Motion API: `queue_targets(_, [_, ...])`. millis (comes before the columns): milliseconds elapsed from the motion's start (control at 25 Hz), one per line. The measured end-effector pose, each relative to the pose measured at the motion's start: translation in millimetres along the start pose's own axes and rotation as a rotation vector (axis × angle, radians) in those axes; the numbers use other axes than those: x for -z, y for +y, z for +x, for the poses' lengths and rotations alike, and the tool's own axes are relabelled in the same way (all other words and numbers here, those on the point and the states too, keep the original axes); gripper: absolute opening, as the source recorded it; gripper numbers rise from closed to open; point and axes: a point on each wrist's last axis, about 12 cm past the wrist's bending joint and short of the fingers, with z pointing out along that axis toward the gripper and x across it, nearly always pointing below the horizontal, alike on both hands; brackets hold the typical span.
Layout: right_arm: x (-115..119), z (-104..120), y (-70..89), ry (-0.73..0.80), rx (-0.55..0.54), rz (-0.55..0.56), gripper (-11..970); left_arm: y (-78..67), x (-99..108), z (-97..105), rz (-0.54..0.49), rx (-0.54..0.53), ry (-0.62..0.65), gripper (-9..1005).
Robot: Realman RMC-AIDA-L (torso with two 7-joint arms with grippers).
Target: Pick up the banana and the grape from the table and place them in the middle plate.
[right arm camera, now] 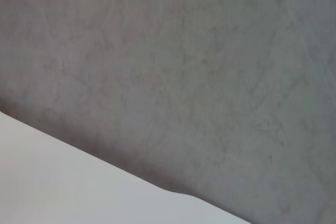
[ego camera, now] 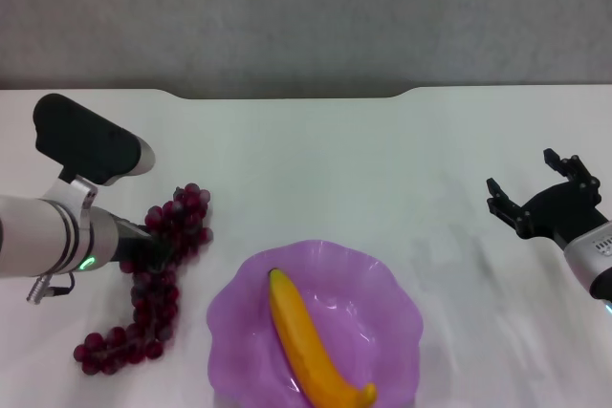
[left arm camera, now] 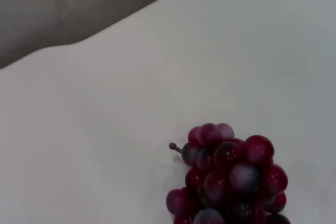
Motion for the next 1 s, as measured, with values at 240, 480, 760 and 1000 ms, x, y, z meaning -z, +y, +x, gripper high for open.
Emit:
queue_targets(240, [0.6, 0.4, -0.3, -0.001, -0.001, 0.002, 875, -0.1, 12.1, 2.1, -0.018, 0.017, -0.105, 309])
queue_targets(480, [0.8, 1.0, -0.7, 0.002, 0.001, 0.002, 876, -0.4, 29.3, 1.5, -0.020, 0.046, -0.227, 291])
queue_targets(760, [1.0, 1.5, -1.2, 0.005, 0.002, 0.003, 876, 3.7, 46.4, 3.5, 0.027, 0.092, -0.365, 280])
queue_targets(1000, [1.1, 2.4, -1.2, 0.011, 0.003, 0.003, 875, 8.7, 56.3, 5.8, 0.054, 0.121, -0.474, 230])
